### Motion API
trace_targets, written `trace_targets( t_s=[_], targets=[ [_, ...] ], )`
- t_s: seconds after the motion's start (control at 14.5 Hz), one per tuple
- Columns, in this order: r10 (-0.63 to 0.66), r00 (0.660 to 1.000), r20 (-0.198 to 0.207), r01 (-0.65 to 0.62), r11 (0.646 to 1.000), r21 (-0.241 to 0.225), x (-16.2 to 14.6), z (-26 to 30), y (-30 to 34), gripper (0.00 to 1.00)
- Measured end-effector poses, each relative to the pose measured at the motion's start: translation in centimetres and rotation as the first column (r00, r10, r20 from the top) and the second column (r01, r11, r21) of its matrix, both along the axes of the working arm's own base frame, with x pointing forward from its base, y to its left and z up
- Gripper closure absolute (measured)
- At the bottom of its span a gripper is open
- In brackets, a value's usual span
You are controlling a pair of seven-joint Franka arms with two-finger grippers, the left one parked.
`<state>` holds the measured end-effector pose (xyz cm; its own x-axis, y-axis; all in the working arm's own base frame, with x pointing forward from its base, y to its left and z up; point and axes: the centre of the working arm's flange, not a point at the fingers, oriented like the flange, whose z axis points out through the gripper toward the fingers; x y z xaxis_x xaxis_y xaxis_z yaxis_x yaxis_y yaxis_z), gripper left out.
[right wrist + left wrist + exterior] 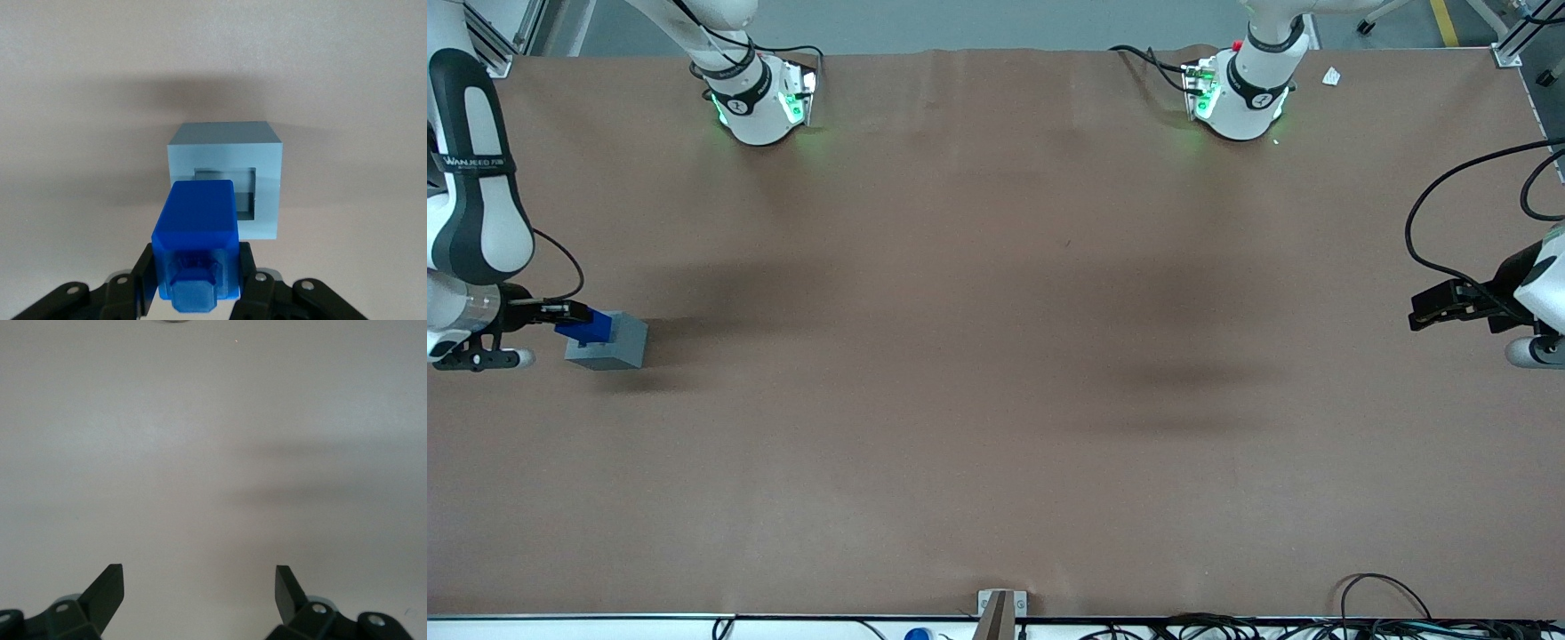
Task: Insert blue part into gray base with right arm
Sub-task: 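Lower the blue block into the gray base's square opening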
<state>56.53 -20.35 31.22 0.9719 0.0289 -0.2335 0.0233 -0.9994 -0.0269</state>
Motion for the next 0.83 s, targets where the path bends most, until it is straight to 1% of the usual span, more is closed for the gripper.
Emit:
trace_targets(
  t_s=[0.83],
  targets=[
    [-0.015,1.000,-0.011,0.015,1.000,0.004,0.2,-1.1,-1.5,0.49]
  ],
)
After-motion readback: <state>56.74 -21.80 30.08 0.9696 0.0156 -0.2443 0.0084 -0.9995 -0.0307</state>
